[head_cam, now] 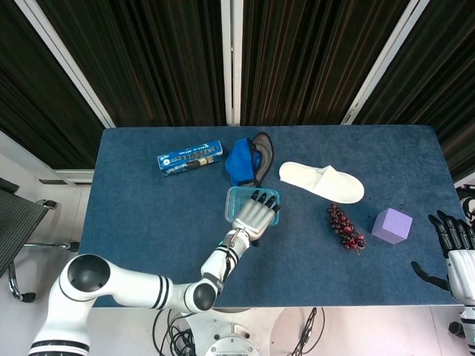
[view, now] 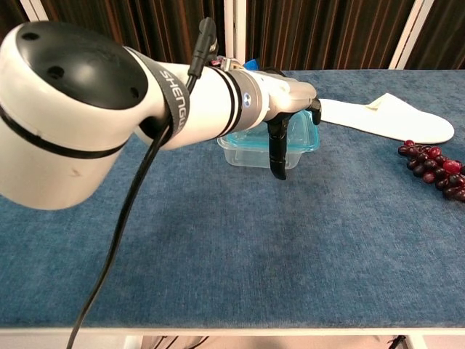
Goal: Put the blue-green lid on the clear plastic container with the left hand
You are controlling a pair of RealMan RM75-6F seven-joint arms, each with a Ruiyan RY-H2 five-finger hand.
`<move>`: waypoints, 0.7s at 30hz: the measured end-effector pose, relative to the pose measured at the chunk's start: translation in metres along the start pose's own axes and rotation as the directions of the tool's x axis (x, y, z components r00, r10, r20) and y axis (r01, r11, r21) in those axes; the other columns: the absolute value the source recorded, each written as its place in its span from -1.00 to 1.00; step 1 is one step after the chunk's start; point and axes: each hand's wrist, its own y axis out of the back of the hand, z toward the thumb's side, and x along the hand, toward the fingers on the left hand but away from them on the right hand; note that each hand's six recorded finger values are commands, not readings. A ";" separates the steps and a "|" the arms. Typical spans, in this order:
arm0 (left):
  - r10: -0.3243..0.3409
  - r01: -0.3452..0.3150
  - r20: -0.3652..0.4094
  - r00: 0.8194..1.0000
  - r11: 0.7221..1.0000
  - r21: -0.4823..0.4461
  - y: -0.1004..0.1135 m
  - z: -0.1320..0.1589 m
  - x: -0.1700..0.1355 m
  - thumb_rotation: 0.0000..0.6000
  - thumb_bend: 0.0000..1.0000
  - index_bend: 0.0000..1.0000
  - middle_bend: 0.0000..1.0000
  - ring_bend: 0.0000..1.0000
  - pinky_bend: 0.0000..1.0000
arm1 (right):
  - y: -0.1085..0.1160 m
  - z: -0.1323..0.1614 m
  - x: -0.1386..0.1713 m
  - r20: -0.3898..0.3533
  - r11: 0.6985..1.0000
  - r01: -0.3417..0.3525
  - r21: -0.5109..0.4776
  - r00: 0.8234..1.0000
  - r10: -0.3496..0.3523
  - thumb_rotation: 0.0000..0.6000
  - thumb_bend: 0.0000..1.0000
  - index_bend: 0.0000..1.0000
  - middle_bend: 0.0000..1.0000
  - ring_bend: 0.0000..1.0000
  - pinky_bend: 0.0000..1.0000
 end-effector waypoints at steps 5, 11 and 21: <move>-0.004 0.005 -0.016 1.000 1.000 0.018 -0.003 -0.005 0.001 1.00 -0.93 -0.66 -0.92 -1.00 -0.97 | -0.001 0.002 0.000 -0.001 1.000 -0.004 0.000 1.000 0.004 1.00 -0.75 -1.00 -1.00 -1.00 -1.00; -0.014 0.015 -0.034 0.999 1.000 0.019 -0.006 -0.011 0.002 1.00 -0.93 -0.66 -0.92 -1.00 -0.97 | -0.001 0.004 -0.001 -0.003 1.000 -0.003 0.001 1.000 0.003 1.00 -0.75 -1.00 -1.00 -1.00 -1.00; -0.036 0.037 -0.062 0.997 0.999 0.010 -0.008 -0.020 0.004 1.00 -0.93 -0.66 -0.92 -1.00 -0.97 | -0.001 0.005 0.000 0.002 1.000 -0.005 0.003 1.000 0.005 1.00 -0.75 -1.00 -1.00 -1.00 -1.00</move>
